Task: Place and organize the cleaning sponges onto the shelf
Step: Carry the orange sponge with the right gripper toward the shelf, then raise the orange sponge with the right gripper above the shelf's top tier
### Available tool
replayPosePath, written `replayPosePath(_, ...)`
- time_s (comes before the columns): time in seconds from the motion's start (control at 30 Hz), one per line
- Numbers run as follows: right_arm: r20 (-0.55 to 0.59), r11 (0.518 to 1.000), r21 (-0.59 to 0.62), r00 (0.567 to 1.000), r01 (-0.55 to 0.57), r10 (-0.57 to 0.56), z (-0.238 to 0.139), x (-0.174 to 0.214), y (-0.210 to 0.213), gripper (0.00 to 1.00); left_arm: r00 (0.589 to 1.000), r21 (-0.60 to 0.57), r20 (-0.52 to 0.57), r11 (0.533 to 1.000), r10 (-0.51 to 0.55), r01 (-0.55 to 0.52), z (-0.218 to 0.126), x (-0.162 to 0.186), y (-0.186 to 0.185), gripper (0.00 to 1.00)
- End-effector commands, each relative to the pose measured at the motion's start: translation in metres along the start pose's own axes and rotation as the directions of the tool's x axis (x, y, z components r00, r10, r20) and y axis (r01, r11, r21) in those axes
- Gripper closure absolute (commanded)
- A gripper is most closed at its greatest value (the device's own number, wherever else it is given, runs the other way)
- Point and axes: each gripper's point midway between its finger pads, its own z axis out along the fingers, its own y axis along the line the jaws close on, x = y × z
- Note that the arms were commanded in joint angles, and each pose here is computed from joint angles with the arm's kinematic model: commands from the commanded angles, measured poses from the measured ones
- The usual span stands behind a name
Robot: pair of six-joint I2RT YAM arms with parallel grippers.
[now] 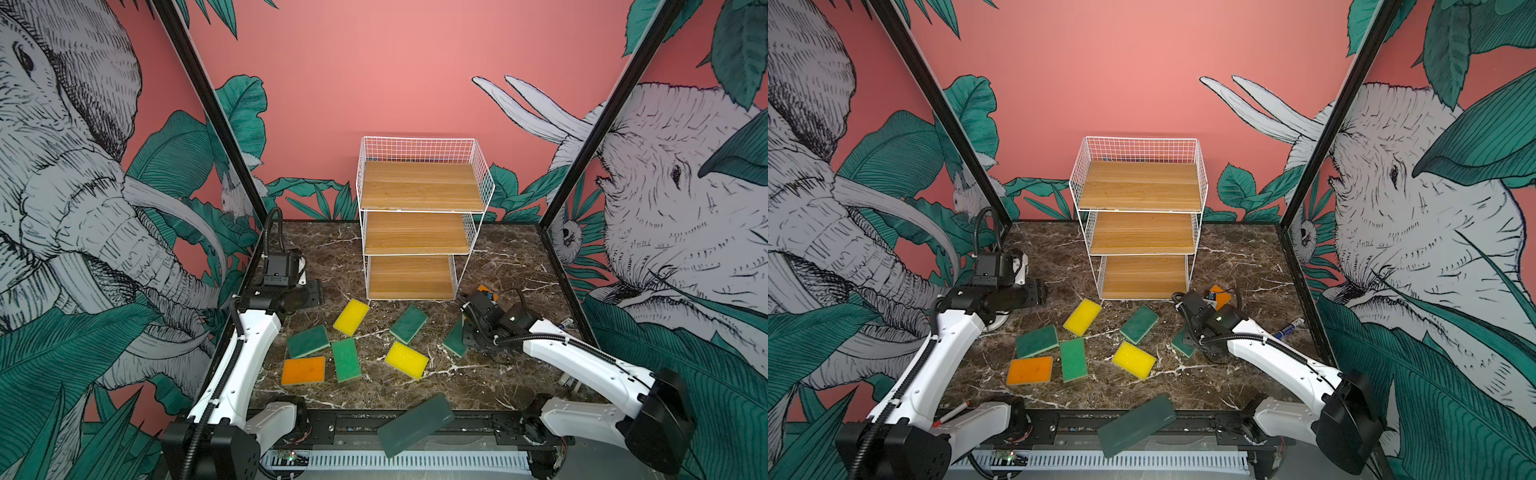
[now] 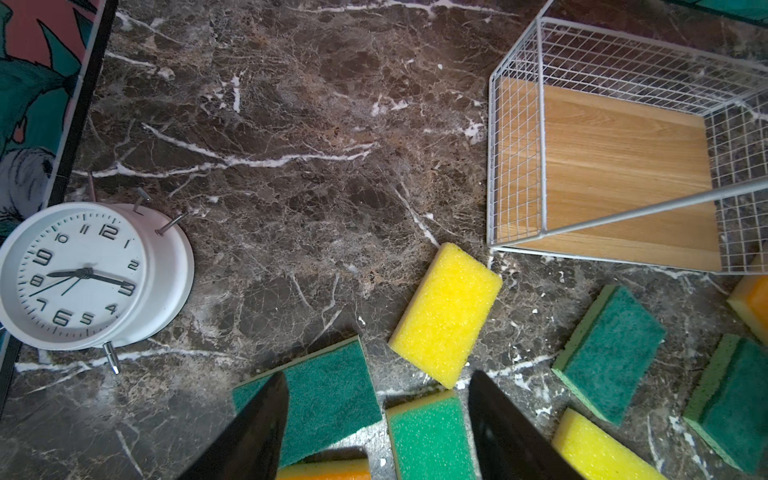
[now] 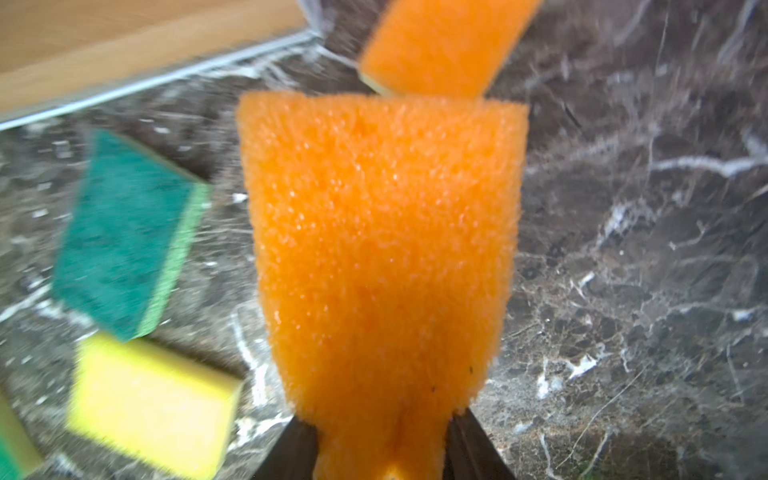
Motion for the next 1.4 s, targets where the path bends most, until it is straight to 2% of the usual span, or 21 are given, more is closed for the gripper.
replayPosePath(0.0, 0.044, 0.997, 0.006, 0.996, 0.073, -0.073, -0.036, -0.008, 0.007, 0.58, 1.0, 0.021, 0.024, 1.0, 0.01, -0.011, -0.017, -0.006, -0.005, 0.3)
replayPosePath(0.27, 0.179, 0.973, -0.127, 0.969, 0.195, -0.171, -0.106, -0.044, 0.073, 0.58, 0.997, 0.065, 0.08, 0.998, 0.014, -0.019, -0.043, -0.028, -0.016, 0.3)
replayPosePath(0.53, 0.262, 0.937, -0.19, 0.935, 0.293, -0.239, -0.163, -0.068, 0.105, 0.59, 0.992, 0.124, 0.117, 0.991, 0.044, -0.059, -0.07, -0.043, -0.031, 0.3)
replayPosePath(0.8, 0.372, 0.893, -0.226, 0.881, 0.39, -0.291, -0.22, -0.099, 0.13, 0.58, 0.986, 0.148, 0.162, 0.986, 0.047, -0.072, -0.086, -0.052, -0.037, 0.3)
replayPosePath(0.97, 0.464, 0.883, -0.149, 0.82, 0.445, -0.335, -0.247, -0.125, 0.13, 0.56, 0.985, 0.165, 0.17, 0.984, 0.038, -0.066, -0.086, -0.056, -0.04, 0.3)
replayPosePath(1.13, 0.572, 0.875, -0.141, 0.759, 0.464, -0.311, -0.269, -0.157, 0.13, 0.54, 0.983, 0.172, 0.179, 0.982, 0.044, -0.075, -0.087, -0.061, -0.042, 0.3)
replayPosePath(1.27, 0.644, 0.881, -0.21, 0.738, 0.423, -0.201, -0.285, -0.192, 0.126, 0.56, 0.985, 0.182, 0.165, 0.981, 0.041, -0.072, -0.084, -0.062, -0.044, 0.3)
replayPosePath(1.37, 0.677, 0.875, -0.209, 0.71, 0.437, -0.193, -0.29, -0.206, 0.13, 0.55, 0.984, 0.181, 0.172, 0.981, 0.038, -0.07, -0.087, -0.063, -0.044, 0.3)
